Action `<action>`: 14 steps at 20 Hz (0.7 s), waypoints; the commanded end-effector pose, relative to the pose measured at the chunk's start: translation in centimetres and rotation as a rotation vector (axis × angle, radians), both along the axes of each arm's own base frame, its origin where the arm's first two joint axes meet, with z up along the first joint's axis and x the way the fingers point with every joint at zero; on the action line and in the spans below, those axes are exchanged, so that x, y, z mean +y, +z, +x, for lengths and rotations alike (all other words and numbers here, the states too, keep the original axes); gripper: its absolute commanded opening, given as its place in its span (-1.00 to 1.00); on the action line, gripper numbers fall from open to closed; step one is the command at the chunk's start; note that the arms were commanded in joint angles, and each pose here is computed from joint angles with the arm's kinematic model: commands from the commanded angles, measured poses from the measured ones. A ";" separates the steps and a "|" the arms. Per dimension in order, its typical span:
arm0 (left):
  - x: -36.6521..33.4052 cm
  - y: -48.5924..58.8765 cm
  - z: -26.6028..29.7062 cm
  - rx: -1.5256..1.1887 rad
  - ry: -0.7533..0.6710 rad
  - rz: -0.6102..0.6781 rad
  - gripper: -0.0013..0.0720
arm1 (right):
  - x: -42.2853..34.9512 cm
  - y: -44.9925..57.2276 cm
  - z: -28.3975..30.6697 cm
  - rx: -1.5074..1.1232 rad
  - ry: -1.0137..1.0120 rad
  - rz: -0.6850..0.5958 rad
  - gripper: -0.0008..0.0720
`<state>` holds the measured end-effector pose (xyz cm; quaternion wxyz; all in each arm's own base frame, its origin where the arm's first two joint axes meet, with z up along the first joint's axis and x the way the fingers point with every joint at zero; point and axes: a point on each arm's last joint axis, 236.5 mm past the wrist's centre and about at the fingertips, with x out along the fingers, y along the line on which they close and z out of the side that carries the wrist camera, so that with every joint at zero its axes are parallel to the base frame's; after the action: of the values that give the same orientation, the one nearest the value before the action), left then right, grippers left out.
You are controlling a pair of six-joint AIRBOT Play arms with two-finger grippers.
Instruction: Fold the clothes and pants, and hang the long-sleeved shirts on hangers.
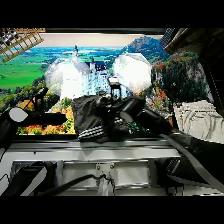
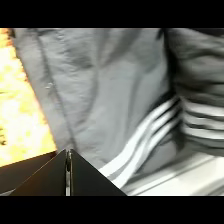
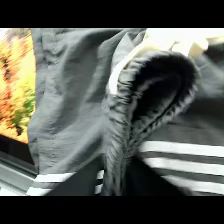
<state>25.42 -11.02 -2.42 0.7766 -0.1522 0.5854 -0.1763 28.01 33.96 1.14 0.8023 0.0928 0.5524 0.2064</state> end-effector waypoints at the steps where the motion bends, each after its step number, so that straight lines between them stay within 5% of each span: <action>1: 1.4 -1.4 -0.3 0.013 0.048 0.047 -0.95 | 4.9 -1.1 -2.6 -0.022 0.153 0.025 0.02; 4: 1.3 -1.2 -0.1 0.005 0.055 0.040 -0.95 | 5.2 0.3 -4.9 -0.018 0.256 -0.007 0.03; 7: 1.0 -1.1 0.0 0.006 0.059 0.026 -0.95 | 0.4 1.4 -3.1 -0.093 0.272 -0.177 0.03; 10: 1.0 -1.1 0.0 0.007 0.059 0.026 -0.95 | -7.0 2.4 2.1 -0.160 0.147 -0.339 0.00; 14: 0.9 -1.0 -0.1 0.008 0.059 0.019 -0.95 | -16.8 -0.1 7.1 -0.033 -0.135 -0.316 -0.01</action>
<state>25.37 -10.08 -3.49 0.7809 -0.1608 0.5856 -0.1462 32.70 23.55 2.19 0.8310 -0.0414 0.5387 0.1321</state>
